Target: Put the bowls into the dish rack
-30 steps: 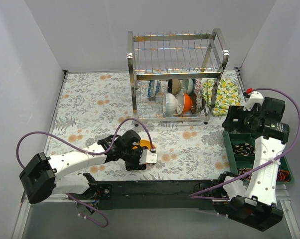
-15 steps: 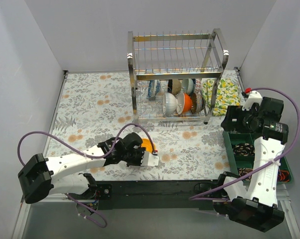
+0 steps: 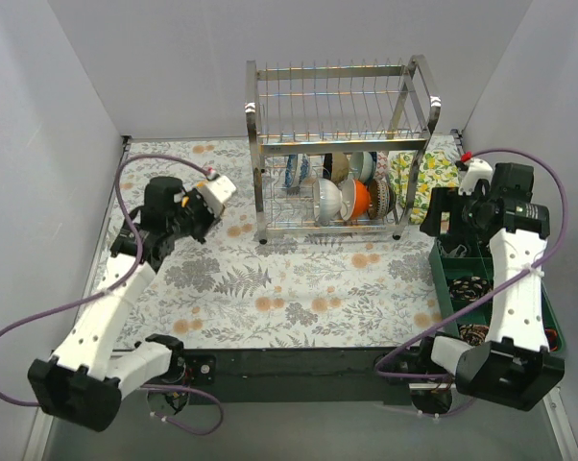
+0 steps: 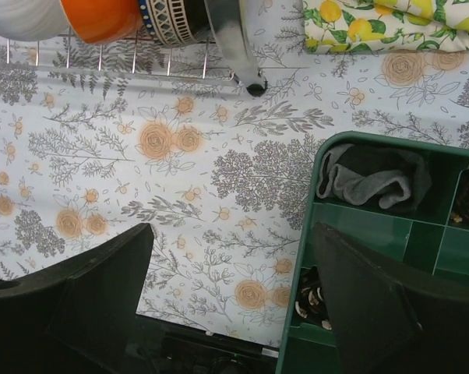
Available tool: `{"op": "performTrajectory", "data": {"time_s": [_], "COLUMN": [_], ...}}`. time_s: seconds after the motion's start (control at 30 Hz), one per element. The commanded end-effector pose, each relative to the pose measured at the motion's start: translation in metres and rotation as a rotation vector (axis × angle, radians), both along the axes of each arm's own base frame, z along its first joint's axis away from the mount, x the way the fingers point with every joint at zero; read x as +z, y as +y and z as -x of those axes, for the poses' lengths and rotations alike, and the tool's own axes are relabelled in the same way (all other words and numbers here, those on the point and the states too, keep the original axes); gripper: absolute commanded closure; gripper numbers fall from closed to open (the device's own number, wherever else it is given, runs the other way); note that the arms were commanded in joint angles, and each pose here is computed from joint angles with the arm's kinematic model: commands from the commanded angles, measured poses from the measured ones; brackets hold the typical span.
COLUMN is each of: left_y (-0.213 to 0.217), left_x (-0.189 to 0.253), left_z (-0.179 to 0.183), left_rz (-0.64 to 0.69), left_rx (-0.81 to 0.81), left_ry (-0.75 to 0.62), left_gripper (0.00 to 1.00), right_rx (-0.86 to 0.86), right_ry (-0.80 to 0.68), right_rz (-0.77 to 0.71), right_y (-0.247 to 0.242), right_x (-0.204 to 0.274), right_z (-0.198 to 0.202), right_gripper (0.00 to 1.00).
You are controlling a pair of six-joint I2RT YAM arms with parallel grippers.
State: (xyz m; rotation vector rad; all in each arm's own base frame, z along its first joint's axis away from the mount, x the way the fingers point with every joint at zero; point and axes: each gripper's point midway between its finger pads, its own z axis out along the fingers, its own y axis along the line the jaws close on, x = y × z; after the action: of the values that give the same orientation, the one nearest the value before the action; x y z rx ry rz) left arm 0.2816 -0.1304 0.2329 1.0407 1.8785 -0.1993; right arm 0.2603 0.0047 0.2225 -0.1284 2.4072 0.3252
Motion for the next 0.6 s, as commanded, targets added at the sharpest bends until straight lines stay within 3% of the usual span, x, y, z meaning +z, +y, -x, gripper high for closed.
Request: {"op": "performTrajectory", "data": {"time_s": [0.0,0.07,0.13,0.23,0.27,0.33,0.37,0.43,0.47,0.57], "left_y": [0.018,0.029,0.035,0.018,0.011,0.0,-0.006,-0.014,-0.016,-0.028], "left_x": [0.013,0.011,0.023,0.046,0.035,0.045,0.041,0.055,0.05,0.053], "left_z": [-0.07,-0.111,-0.147,-0.17,-0.177,-0.185,-0.185,-0.187,-0.19,-0.195], "left_rz": [0.26,0.378,0.584,0.788,0.847,0.937,1.034,1.105,1.159,1.173], "left_rx": [0.161,0.209,0.231,0.156,0.147,0.07,0.1,0.038,0.064,0.064], "left_ry": [0.072,0.091,0.138,0.232,0.312,0.31,0.415,0.401,0.471,0.511], "left_gripper": [1.0,1.0,1.0,1.0,1.0,1.0,1.0,1.0,1.0,1.0], "right_rx": [-0.022,-0.03,-0.037,-0.055,-0.055,-0.057,-0.058,-0.065,-0.066,-0.076], "right_ry": [-0.052,-0.069,-0.052,-0.031,-0.022,-0.006,0.009,0.009,0.017,0.025], "right_rz": [0.028,0.037,0.04,0.059,0.064,0.069,0.072,0.084,0.087,0.113], "right_y": [-0.012,-0.016,-0.02,-0.026,-0.028,-0.03,-0.031,-0.034,-0.036,-0.042], "right_x": [0.023,0.032,0.03,0.025,0.022,0.017,0.012,0.01,0.007,0.006], "right_z": [-0.036,-0.047,-0.058,-0.065,-0.066,-0.068,-0.069,-0.073,-0.076,-0.081], "right_gripper": [0.08,0.09,0.09,0.09,0.09,0.09,0.09,0.09,0.09,0.09]}}
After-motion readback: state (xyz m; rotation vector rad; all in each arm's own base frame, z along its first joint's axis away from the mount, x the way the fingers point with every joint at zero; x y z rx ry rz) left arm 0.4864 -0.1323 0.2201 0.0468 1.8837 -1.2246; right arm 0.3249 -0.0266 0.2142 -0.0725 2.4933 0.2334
